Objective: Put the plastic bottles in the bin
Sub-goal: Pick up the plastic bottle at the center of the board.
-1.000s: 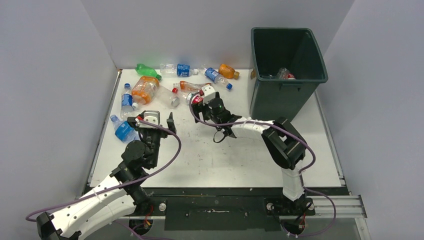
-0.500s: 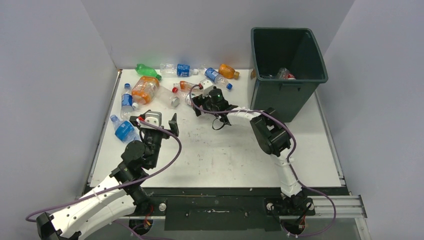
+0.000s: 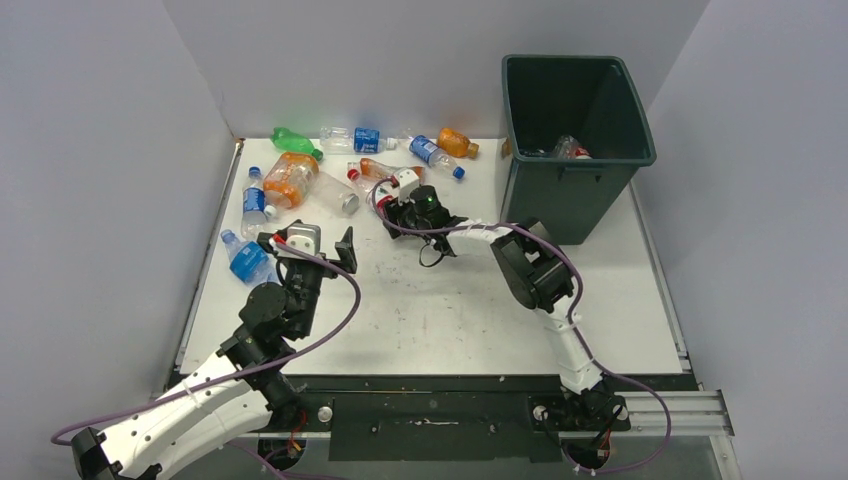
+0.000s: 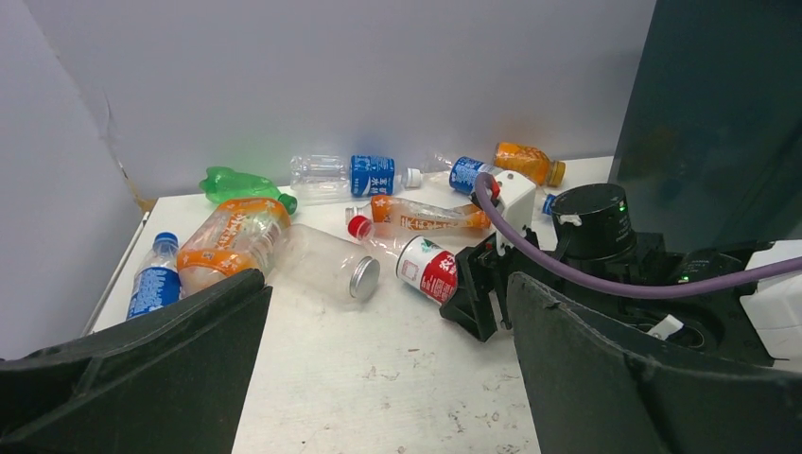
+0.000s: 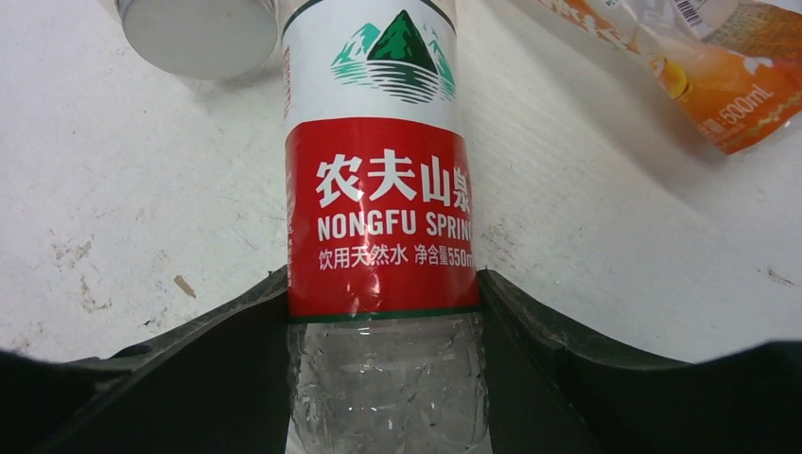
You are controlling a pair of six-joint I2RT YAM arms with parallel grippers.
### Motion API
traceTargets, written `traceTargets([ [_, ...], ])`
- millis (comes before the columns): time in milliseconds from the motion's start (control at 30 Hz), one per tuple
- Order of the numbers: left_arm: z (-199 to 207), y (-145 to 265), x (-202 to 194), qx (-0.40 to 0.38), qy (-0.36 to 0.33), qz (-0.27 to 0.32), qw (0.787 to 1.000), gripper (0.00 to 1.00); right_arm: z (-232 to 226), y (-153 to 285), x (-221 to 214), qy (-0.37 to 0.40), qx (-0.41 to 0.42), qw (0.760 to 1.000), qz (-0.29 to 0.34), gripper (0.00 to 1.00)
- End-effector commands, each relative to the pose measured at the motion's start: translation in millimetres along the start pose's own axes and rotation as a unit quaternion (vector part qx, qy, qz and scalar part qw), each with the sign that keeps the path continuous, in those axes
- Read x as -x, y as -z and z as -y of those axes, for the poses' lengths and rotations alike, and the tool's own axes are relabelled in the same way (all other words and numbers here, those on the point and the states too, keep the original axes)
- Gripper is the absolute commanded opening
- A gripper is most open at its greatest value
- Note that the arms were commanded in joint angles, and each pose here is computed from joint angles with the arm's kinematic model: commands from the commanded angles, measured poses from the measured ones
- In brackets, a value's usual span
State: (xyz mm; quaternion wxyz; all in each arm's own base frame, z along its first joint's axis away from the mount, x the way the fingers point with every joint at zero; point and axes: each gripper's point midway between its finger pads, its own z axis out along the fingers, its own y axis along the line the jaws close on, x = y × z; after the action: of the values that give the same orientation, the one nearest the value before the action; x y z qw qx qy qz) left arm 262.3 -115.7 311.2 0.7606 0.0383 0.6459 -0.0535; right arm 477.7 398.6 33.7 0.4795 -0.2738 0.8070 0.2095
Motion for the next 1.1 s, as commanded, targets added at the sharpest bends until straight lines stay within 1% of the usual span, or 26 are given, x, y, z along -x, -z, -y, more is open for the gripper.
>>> traceTargets([
  [0,1.4,0.0,13.3,-0.008,0.012,0.017,1.000,0.96,-12.1,18.9,32.6,0.020,0.009,0.998,0.059,0.50],
  [33,1.3,0.4,13.3,-0.008,0.012,0.018,1.000,0.96,-14.7,24.1,34.8,0.025,0.009,0.998,0.065,0.46],
  [100,1.2,0.8,13.6,-0.008,0.012,0.019,1.000,0.96,-18.6,38.6,43.9,0.027,0.009,0.996,0.079,0.44],
  [333,0.1,1.4,14.3,-0.005,0.013,0.023,1.000,0.96,-38.9,118.4,82.3,0.022,-0.006,0.991,0.129,0.42],
  [433,-1.8,2.1,17.7,-0.003,0.018,0.027,0.999,0.96,-44.5,157.9,92.8,0.001,-0.011,0.988,0.152,0.41],
  [533,-4.2,4.6,25.2,-0.002,0.041,0.037,0.999,0.96,-46.5,199.4,89.3,-0.035,-0.010,0.983,0.179,0.39],
  [600,-0.6,6.6,32.0,-0.014,0.073,0.042,0.996,0.96,-51.4,234.5,100.4,-0.059,0.008,0.973,0.223,0.39],
  [667,11.0,7.7,43.5,-0.043,0.124,0.045,0.990,0.96,-56.2,264.3,102.5,-0.085,0.028,0.960,0.265,0.39],
  [733,28.8,9.0,58.6,-0.086,0.179,0.039,0.979,0.96,-66.5,293.7,106.5,-0.101,0.067,0.944,0.307,0.39],
  [833,61.7,12.0,61.1,-0.152,0.249,0.006,0.956,0.96,-76.3,328.0,112.1,-0.116,0.103,0.923,0.353,0.39],
  [900,89.4,19.7,65.4,-0.223,0.282,0.003,0.933,0.96,-81.2,344.3,113.8,-0.127,0.123,0.911,0.373,0.39],
  [967,115.6,30.6,71.6,-0.297,0.311,0.007,0.903,0.96,-86.5,357.5,116.4,-0.141,0.145,0.898,0.390,0.39],
  [1067,140.8,41.3,82.1,-0.367,0.338,0.009,0.866,0.96,-93.9,371.6,116.2,-0.160,0.177,0.882,0.407,0.39],
])
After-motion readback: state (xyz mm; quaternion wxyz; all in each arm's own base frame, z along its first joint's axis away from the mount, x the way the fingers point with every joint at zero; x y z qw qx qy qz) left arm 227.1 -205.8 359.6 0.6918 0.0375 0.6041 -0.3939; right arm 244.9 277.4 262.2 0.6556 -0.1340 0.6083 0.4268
